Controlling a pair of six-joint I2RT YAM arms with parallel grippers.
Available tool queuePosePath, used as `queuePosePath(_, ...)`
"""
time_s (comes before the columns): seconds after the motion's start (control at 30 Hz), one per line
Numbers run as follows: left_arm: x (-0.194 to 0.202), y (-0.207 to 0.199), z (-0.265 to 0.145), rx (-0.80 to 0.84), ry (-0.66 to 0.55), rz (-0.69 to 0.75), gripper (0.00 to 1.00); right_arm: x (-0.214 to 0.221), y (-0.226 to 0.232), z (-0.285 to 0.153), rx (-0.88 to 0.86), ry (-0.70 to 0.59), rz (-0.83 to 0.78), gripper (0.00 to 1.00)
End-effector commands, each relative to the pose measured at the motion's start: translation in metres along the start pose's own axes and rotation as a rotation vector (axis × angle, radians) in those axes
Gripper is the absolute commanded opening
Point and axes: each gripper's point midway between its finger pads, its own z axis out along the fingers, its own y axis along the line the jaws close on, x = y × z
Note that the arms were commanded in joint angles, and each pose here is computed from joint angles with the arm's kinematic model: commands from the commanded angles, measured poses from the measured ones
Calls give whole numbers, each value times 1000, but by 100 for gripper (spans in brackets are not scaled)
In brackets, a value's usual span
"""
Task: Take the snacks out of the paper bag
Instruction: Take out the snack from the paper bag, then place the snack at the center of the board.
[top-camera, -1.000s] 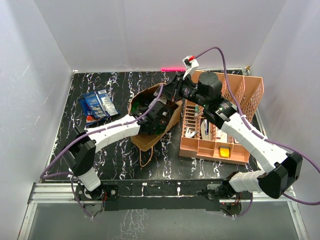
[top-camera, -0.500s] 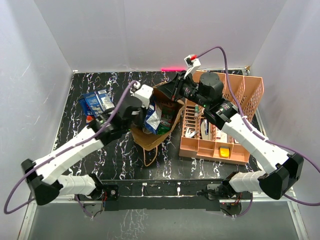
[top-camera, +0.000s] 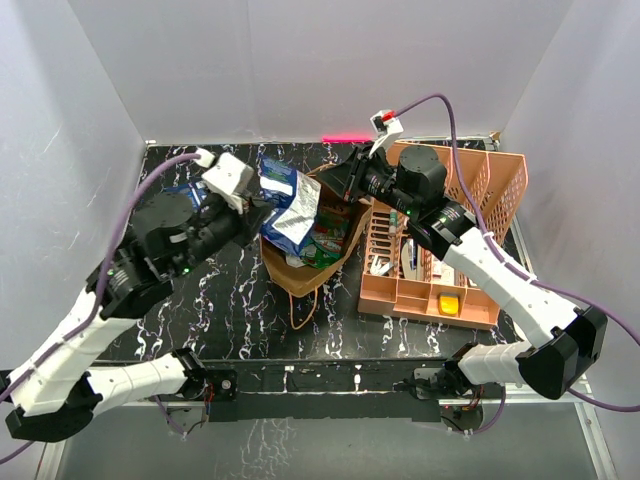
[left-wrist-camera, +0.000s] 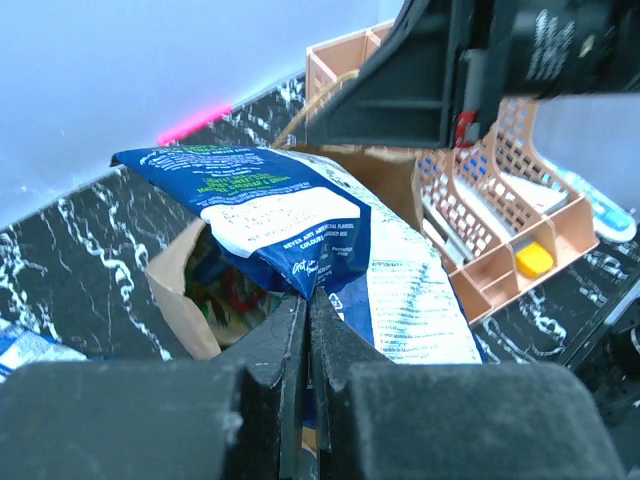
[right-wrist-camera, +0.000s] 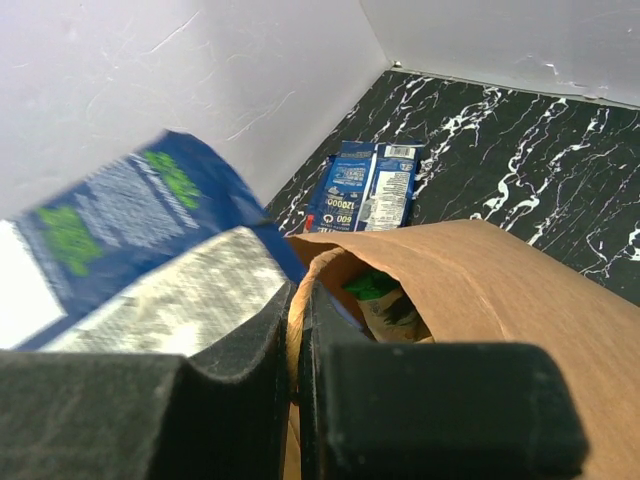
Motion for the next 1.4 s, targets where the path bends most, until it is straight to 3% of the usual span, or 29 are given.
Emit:
queuePosePath(0.0, -58, 3, -36, 19, -165, 1, 0, -28, 15, -13, -26, -96, -22, 8)
queuePosePath(0.07, -71, 15, -43, -41, -199, -3, 0, -27, 14, -13, -20, -99, -21, 7)
queuePosePath(0.3, -80, 101, -56, -578, -235, -42, 0, -28, 11, -12, -8, -103, -26, 7)
queuePosePath(0.5, -61, 130, -29, -837, -172, 91, 0, -27, 10, -9, -11, -97, -30, 7)
queuePosePath(0.77, 17, 204, 33, -925, -45, 64, 0, -30, 12, -9, -12, -99, -39, 7)
queuePosePath(1.0, 116, 269, 70, -893, 36, -152, 0, -31, 14, -7, -19, -91, -48, 7)
queuePosePath(1.13, 147, 287, 93, -824, 94, -107, 0, -28, 12, -6, -19, -86, -45, 7)
queuePosePath(1.37, 198, 305, 110, -847, 173, -67, 0, -29, 13, -5, -28, -88, -43, 7)
